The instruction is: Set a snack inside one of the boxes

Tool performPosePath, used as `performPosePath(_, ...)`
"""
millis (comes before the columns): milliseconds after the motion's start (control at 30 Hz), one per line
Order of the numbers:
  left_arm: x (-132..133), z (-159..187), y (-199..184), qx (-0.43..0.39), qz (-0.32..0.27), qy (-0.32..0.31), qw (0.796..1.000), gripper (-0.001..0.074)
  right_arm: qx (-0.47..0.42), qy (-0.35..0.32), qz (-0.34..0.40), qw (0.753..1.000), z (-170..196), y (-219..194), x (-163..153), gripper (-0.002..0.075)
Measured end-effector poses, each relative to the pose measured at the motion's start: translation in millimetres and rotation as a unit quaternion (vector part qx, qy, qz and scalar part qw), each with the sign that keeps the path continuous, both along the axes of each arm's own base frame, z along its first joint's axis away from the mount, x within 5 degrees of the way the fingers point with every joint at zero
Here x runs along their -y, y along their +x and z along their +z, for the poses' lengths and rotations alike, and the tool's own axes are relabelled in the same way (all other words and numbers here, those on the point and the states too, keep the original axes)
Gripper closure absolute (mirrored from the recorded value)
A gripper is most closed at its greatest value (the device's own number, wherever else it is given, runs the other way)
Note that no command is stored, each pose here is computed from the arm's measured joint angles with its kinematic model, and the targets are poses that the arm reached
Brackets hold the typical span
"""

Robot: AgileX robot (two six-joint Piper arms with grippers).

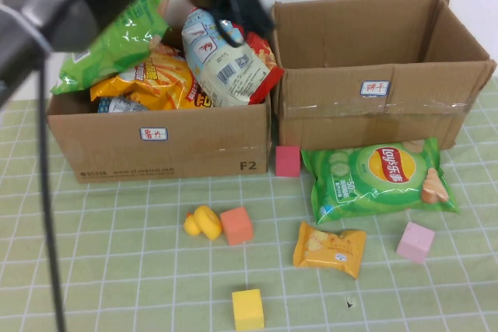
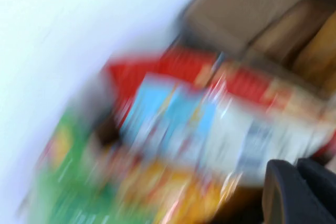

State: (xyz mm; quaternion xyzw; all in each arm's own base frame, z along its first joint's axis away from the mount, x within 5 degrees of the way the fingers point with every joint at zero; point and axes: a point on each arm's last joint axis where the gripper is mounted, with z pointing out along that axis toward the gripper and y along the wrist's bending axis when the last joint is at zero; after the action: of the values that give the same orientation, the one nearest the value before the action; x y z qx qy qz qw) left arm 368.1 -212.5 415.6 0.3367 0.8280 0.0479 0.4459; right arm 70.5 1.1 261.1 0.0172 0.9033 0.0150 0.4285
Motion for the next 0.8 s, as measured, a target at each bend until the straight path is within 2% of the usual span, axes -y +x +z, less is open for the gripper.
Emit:
performPosePath(167,-37,14,-26,-0.042,0.064,0.05,0.996,0.0733,-0.011,-0.013,0.121,0.992,-6,-3,-16,0.0727)
performPosePath(267,-52,10,-47,-0.081,0.053,0.079,0.992,0.0735,-0.014,-0.013,0.18,0.983,-6,-6,-24,0.0727)
performPosePath(333,-59,6,-64,-0.098,0.037,0.077,0.992,0.0735,-0.015,-0.006,0.201,0.979,-6,-7,-27,0.0727)
performPosePath(400,-64,-6,-81,-0.117,0.023,0.066,0.991,0.0735,-0.019,0.002,0.209,0.978,-7,-8,-29,0.0727)
performPosePath(500,-72,-16,-108,-0.103,-0.003,0.021,0.994,0.0735,-0.022,0.01,0.214,0.977,-7,-9,-30,0.0727)
performPosePath(633,-93,-19,-154,-0.033,-0.031,-0.049,0.998,0.0735,-0.02,0.01,0.216,0.976,-7,-9,-31,0.0727)
performPosePath(800,-120,-34,-203,0.028,-0.046,-0.089,0.995,0.0735,-0.02,0.01,0.217,0.976,-7,-9,-31,0.0727)
